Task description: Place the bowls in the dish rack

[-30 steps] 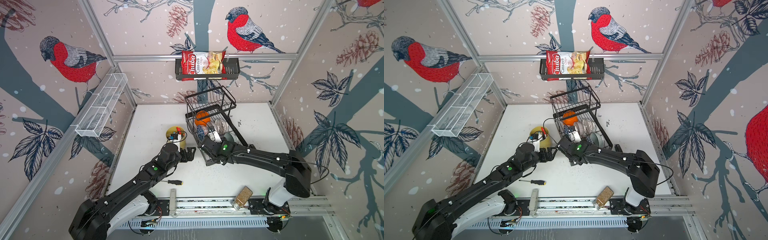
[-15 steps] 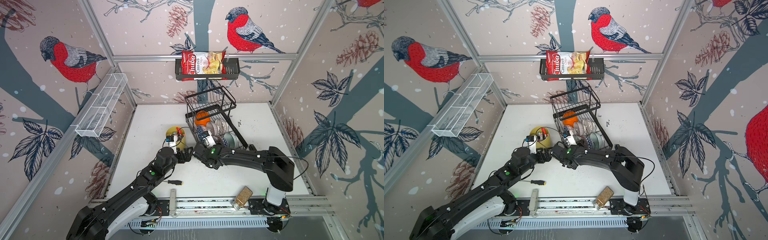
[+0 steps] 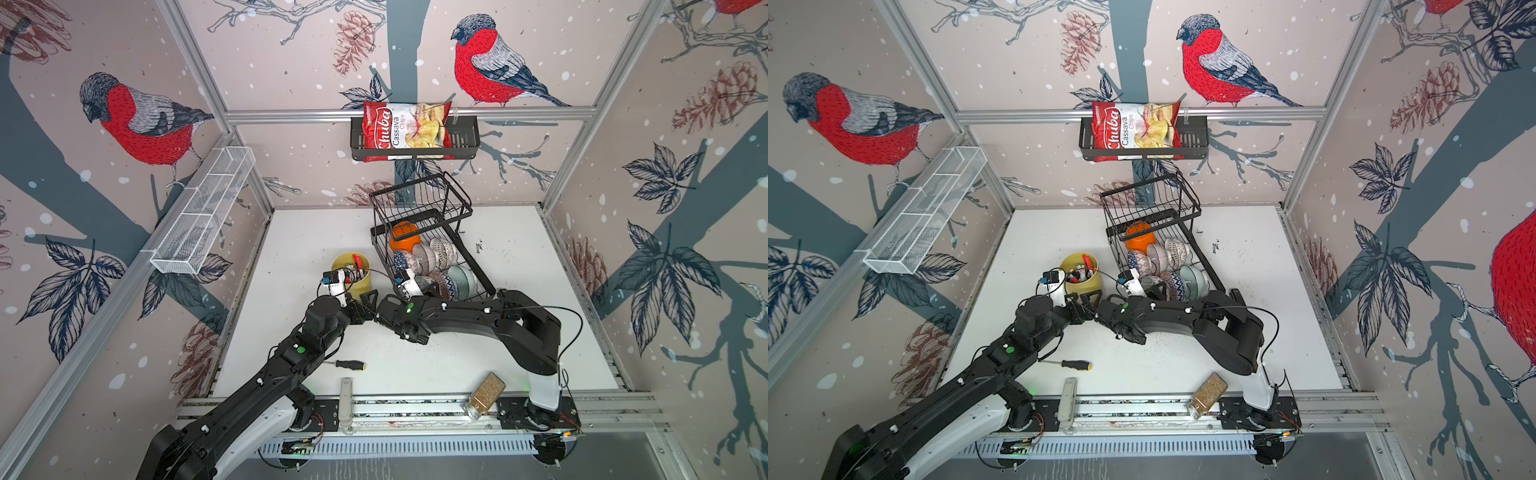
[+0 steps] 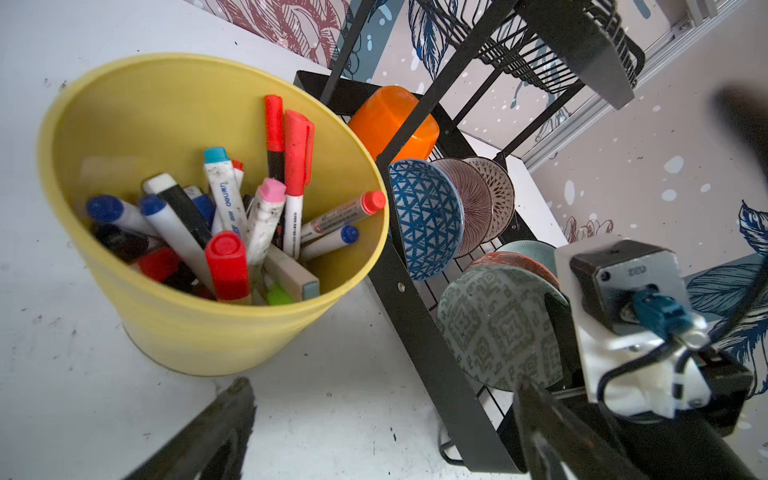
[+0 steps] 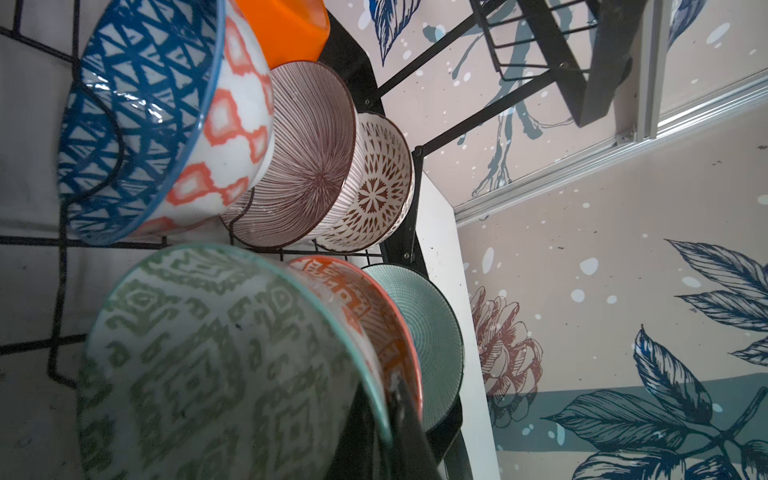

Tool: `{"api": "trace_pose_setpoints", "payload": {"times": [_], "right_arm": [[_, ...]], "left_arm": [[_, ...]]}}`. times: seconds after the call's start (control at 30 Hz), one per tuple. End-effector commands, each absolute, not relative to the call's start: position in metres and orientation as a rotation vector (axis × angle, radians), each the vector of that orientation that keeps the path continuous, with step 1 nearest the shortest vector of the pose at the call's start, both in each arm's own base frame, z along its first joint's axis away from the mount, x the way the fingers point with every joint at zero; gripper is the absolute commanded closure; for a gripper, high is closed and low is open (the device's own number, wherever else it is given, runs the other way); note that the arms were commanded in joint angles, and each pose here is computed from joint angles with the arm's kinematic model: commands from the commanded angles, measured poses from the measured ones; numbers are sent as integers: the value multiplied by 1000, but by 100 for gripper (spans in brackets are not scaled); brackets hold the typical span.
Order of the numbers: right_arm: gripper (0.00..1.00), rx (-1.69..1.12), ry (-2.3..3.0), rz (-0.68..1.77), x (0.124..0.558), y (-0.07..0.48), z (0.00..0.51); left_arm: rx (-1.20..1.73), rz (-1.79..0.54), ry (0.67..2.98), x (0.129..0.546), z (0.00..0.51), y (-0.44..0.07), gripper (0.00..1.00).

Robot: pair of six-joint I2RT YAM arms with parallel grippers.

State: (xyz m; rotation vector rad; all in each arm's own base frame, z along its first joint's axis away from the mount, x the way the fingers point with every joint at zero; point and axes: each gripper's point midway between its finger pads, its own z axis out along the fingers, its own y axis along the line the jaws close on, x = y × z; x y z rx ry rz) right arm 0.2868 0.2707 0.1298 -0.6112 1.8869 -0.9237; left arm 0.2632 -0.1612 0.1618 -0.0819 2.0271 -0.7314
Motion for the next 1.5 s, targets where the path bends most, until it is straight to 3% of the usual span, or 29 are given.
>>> {"api": "trace_pose_setpoints", "payload": {"times": [0.0,0.73,1.13,1.47], "right_arm": [[100,-604,1837,-950,289,272,133],[100,-721,1974,-836,275,280,84],[100,-580,2009,-735,283,274,109],[100,-624,2006,-768,278,272,97]], "left_arm": [[-62,-770,1986,266,174,-167,4],[-72,-752,1985,264,174,-159,4],[-78,-724,2012,262,173,-154,4],[-111,-673,1976,258,190,-138,4]]}}
